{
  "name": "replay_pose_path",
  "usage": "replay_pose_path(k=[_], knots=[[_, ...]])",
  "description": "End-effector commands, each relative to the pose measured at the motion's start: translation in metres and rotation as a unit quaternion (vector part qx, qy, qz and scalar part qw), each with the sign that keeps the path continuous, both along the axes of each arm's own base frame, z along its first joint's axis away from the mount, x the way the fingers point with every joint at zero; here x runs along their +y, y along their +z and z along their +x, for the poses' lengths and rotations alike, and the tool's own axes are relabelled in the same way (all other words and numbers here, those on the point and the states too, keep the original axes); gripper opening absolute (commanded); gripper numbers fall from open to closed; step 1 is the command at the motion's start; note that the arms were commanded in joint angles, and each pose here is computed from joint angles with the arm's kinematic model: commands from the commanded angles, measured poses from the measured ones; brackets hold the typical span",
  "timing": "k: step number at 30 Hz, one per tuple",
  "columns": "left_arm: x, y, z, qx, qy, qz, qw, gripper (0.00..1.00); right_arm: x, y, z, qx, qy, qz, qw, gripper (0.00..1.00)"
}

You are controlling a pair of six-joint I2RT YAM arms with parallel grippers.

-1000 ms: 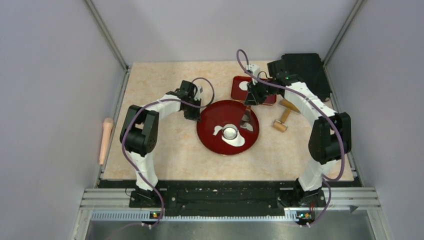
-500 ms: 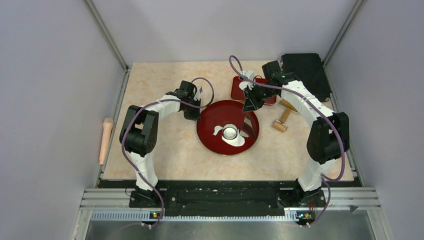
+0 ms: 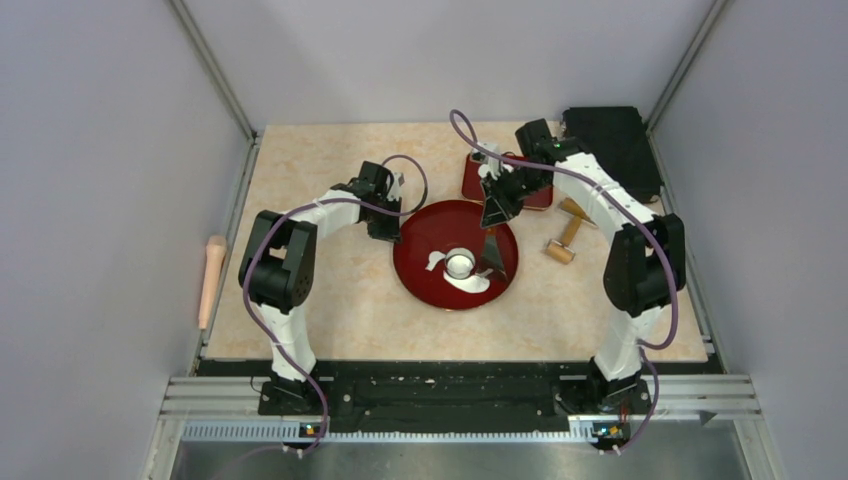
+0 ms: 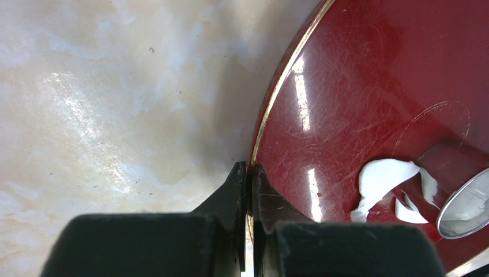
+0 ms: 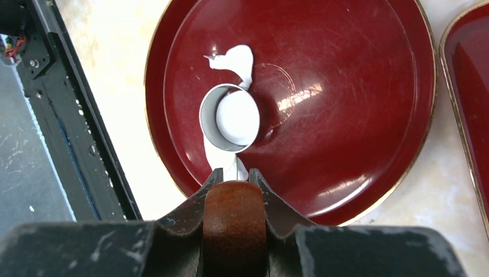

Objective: Roll out the dumpling wrappers from the dough

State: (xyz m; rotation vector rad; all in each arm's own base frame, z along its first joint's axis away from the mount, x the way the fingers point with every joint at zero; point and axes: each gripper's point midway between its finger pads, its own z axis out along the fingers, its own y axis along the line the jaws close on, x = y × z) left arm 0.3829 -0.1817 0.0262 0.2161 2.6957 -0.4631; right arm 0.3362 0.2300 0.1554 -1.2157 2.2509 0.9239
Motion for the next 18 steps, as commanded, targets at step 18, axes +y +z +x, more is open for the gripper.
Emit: replay_pose_path(k=[18], knots=[[0.023, -0.021, -0.022, 0.044, 0.031, 0.042, 0.998, 0.0, 0.001, 0.051, -0.012, -0.02, 0.017, -0.006, 1.0, 0.0]])
